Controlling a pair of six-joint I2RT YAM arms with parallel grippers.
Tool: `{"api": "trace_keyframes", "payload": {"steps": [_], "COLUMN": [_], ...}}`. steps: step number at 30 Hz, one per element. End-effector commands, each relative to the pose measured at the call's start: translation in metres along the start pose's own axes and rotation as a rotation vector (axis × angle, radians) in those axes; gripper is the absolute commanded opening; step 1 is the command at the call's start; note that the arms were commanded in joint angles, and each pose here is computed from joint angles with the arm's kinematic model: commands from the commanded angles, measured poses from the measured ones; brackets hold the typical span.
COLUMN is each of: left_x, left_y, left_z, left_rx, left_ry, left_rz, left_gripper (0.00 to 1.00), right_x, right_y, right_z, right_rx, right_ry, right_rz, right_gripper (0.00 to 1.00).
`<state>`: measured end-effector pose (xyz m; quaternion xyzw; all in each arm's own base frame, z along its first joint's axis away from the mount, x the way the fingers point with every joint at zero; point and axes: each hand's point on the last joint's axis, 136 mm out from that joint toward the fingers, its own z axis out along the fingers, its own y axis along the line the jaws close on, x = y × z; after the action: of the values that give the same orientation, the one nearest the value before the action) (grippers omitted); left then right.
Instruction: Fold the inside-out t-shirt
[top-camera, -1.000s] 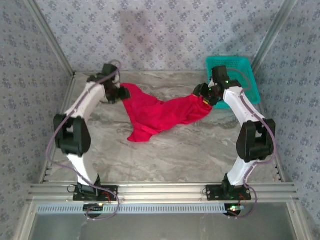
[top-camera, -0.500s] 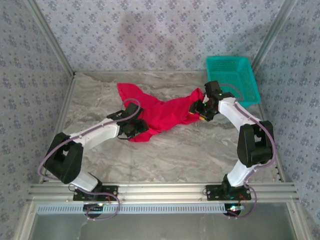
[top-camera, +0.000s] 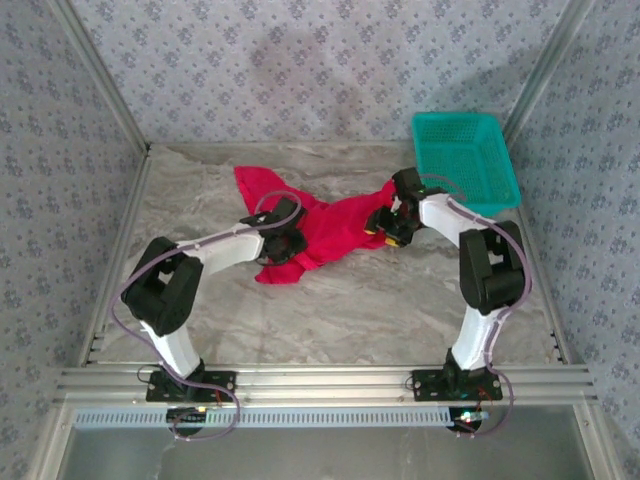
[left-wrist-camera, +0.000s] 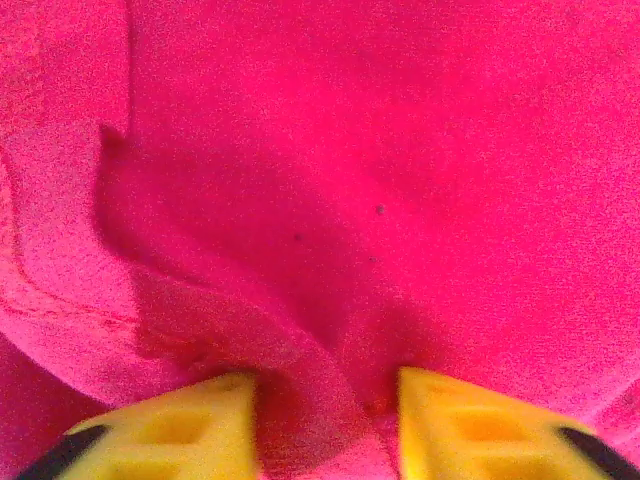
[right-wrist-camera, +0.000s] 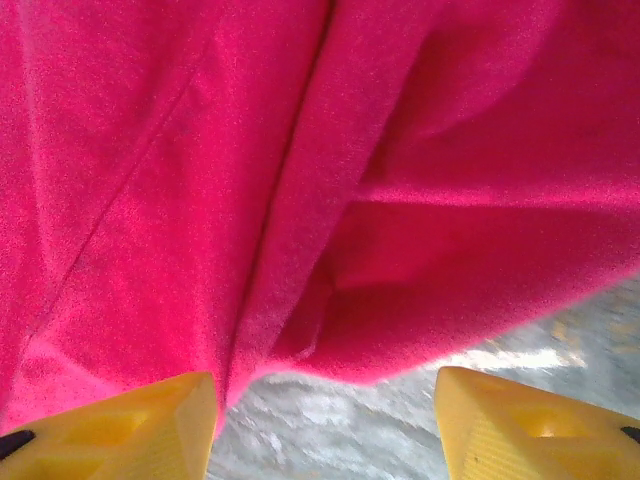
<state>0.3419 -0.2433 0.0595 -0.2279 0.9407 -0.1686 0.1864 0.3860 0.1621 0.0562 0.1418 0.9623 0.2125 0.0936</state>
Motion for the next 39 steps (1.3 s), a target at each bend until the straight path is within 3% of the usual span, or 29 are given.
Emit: {"api": "trace_keyframes", "payload": {"steps": [1,3,7,14,18,22,29,34,39], "left_x": [-0.009,-0.014,-0.035,-0.120,-0.164,-0.178,-0.204,-0.247,-0.256], "left_y": [-0.008,-0.008,-0.006,0.018,0.026,0.009,0.011,0.042,0.045], "left_z": [-0.010,-0.019,-0.053,-0.151,-0.204,-0.236,-0.228,-0.237,-0.232], "left_rx": [-0.007,-0.015,-0.022,0.003,0.156,0.257,0.293,0.283,0.319], "left_ry": [-0.030,-0.049,-0.104,-0.279,-0.358,-0.402,-0.365,-0.381,-0.382], "left_rz": [0.030,0.052,0.109,0.215,0.159,0.185,0.149,0.049,0.014], "left_gripper": [0.19,0.09,0.00,0.00,0.00,0.00,0.00,0.00,0.00], "right_x": [-0.004,-0.006,-0.020,-0.032,-0.033,-0.022,-0.010,-0.022,-0.025], "right_y": [0.023,0.030,0.038,0.037,0.041,0.067,0.074,0.017,-0.007], "right_z": [0.020,0.032,0.029,-0.082,-0.161,-0.209,-0.223,-0.230,-0.215], "right_rx": [-0.067,-0.094,-0.105,-0.090,-0.124,-0.200,-0.202,-0.034,0.016], "right_ry": [0.020,0.030,0.006,-0.123,-0.277,-0.352,-0.351,-0.418,-0.416], "right_rz": [0.038,0.061,0.081,0.003,0.006,-0.041,-0.073,-0.016,0.026], "right_gripper": [0.58,0.50,0.00,0.00,0.00,0.00,0.00,0.00,0.00]}}
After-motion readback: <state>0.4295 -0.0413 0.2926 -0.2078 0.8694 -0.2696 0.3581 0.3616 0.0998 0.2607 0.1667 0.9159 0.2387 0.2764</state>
